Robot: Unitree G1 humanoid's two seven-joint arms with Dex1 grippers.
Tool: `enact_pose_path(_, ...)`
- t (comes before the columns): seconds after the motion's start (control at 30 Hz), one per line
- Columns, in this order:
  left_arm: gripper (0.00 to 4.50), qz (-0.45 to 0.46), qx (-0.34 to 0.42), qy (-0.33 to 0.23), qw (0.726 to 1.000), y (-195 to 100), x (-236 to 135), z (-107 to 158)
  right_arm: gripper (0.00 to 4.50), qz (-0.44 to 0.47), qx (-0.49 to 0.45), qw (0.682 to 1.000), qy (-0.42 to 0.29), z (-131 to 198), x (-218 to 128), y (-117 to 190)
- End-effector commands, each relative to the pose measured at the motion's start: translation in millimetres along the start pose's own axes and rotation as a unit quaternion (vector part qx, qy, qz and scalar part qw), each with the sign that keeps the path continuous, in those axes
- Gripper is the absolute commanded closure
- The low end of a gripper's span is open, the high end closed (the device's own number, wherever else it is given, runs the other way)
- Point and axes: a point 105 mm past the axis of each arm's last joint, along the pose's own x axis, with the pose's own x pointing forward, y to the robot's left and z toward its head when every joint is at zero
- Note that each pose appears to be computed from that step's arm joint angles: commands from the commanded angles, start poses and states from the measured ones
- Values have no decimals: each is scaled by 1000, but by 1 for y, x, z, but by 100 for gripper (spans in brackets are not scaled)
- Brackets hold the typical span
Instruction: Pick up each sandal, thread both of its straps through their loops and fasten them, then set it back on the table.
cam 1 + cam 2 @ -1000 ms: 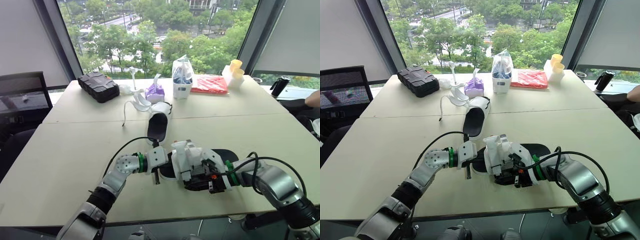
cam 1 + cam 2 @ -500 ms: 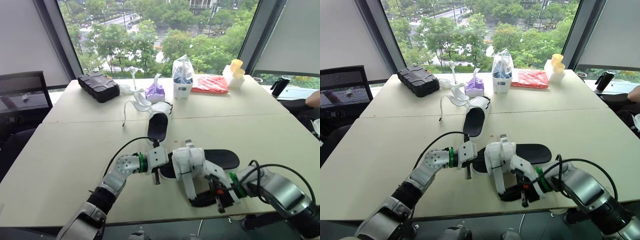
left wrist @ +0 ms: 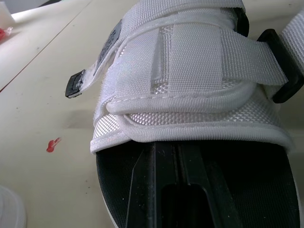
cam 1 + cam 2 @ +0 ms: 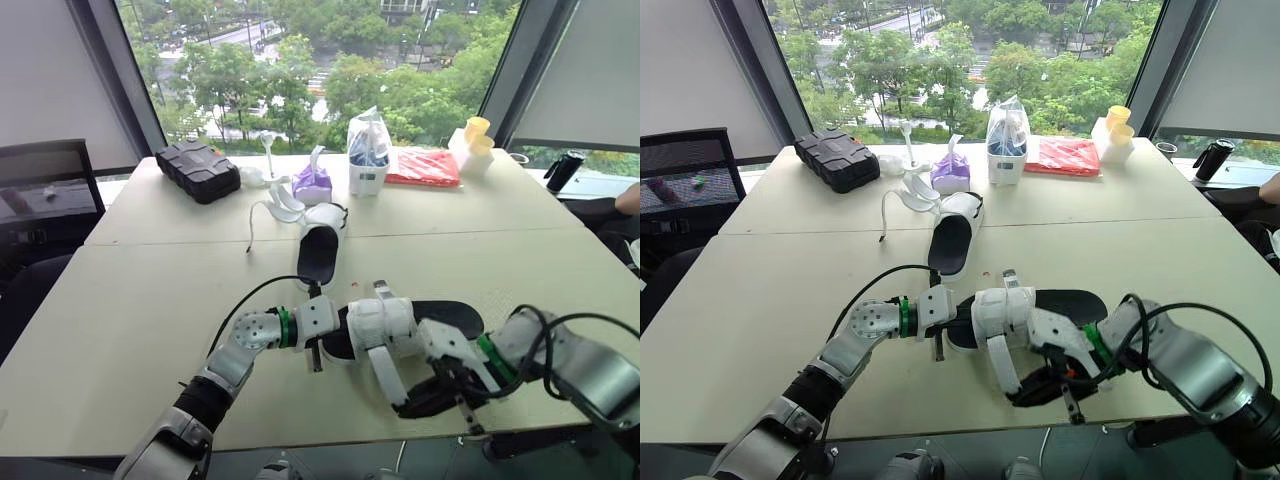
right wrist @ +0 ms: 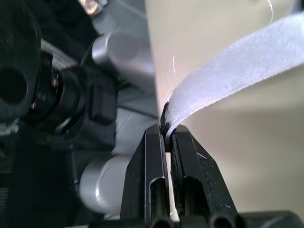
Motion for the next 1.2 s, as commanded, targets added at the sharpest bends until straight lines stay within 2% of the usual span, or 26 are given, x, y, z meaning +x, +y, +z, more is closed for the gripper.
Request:
enact_pose_path(0.03, 450, -58, -34, 115, 991, -36, -3, -58, 441, -60, -45, 996, -56, 45, -25, -31)
enact_pose_path(0.17, 450, -62, -30, 113, 991, -36, 0, -56, 441, -100, -45, 992, -59, 52, -29, -68)
enact_pose_path(0.33, 450, -61, -27, 112, 992, -34, 0, -56, 441, -115, -34, 992, -39, 40, -23, -100)
enact_pose_path(0.6, 450, -52, -31, 114, 992, -32, -4, -57, 441, -123, -26, 992, -24, 28, -15, -122)
enact_pose_path(0.73, 450, -46, -32, 117, 992, -30, -9, -58, 308, -142, -25, 989, -18, 24, -16, -136)
enact_pose_path(0.83, 450, -45, -31, 118, 992, -29, -9, -58, 146, -149, -23, 988, -29, 30, -19, -144)
enact_pose_path(0.93, 450, -44, -31, 118, 992, -28, -9, -58, 7, -157, -26, 987, -29, 32, -23, -151)
enact_pose_path(1.2, 450, -45, -29, 118, 992, -27, -9, -57, 7, -119, 55, 991, -37, 32, -25, -153)
